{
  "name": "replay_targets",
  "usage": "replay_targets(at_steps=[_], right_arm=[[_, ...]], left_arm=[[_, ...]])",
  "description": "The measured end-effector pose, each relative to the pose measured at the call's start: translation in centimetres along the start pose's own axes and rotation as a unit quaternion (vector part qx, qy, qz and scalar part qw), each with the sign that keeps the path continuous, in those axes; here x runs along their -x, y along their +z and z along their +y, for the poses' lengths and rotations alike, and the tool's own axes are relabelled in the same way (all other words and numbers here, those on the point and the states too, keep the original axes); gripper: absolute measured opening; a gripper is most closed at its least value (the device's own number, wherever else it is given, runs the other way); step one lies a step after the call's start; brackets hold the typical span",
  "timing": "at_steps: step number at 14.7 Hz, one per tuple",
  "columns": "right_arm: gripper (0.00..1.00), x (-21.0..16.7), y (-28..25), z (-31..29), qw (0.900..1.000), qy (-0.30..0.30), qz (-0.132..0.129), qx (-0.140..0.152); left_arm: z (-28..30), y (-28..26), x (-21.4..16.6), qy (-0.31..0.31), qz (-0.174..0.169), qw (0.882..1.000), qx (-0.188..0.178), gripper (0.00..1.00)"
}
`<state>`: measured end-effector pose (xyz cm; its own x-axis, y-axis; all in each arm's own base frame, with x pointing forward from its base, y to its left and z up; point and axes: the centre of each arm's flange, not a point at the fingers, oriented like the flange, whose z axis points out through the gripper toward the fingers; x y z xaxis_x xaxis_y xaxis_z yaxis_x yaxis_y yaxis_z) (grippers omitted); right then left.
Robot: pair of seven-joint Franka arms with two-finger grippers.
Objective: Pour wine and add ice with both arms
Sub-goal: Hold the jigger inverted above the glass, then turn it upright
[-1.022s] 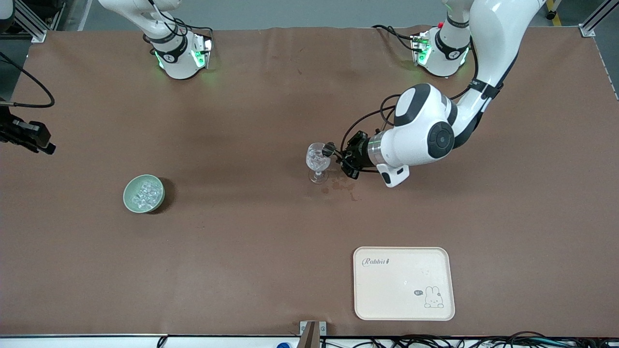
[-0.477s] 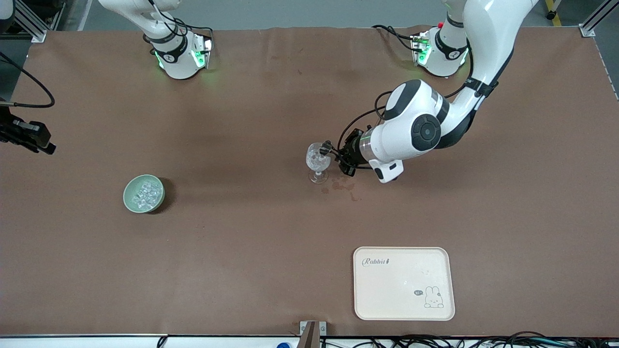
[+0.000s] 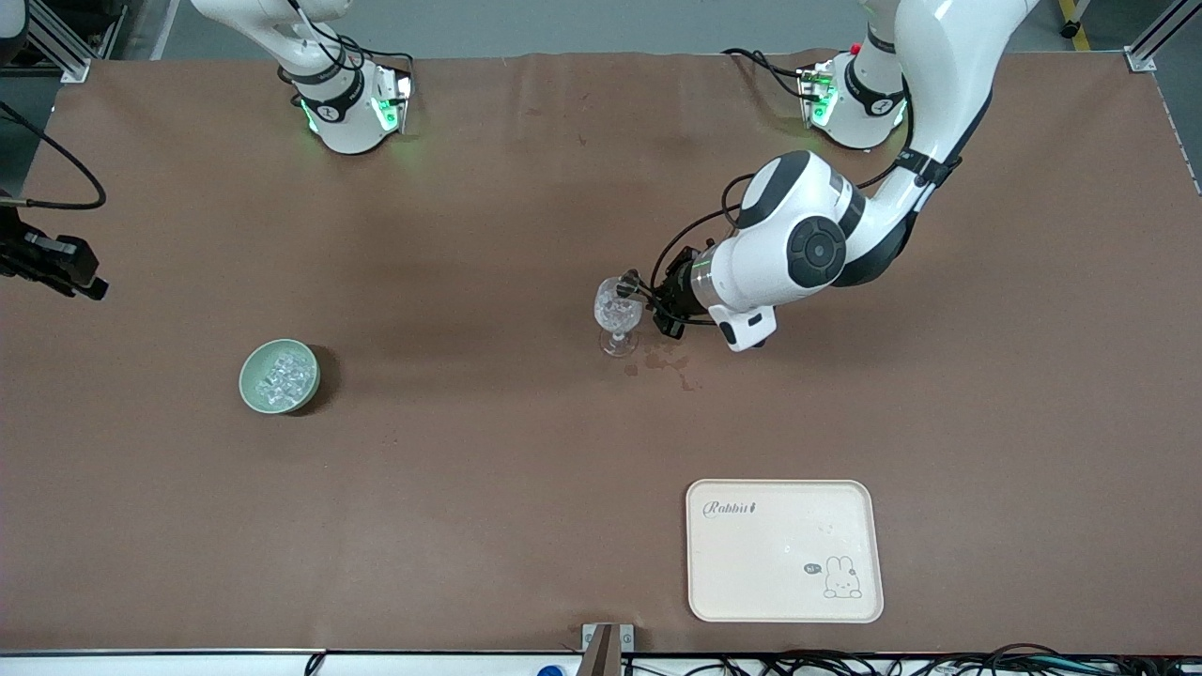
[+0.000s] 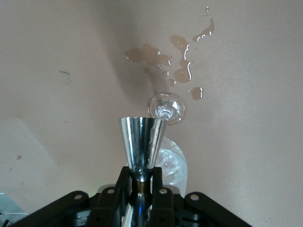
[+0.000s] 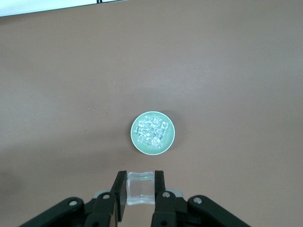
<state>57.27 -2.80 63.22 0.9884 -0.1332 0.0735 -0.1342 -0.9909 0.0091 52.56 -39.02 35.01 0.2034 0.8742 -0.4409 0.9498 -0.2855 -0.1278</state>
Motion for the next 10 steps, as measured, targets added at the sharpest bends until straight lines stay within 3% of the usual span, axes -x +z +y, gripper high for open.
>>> replay_targets(at_steps=[5,10], right_arm=[[0.27,0.0,0.0,0.0,1.0,0.0,0.0,0.0],[0.27,0.0,0.0,0.0,1.0,0.0,0.0,0.0]], left_arm=[[0.6,-0.6,-0.2,-0.006,-0.014,1.0,0.004,0.22],[1.8,-1.7,-0.7,0.026,-0.12,0.992,0.007,0.22]])
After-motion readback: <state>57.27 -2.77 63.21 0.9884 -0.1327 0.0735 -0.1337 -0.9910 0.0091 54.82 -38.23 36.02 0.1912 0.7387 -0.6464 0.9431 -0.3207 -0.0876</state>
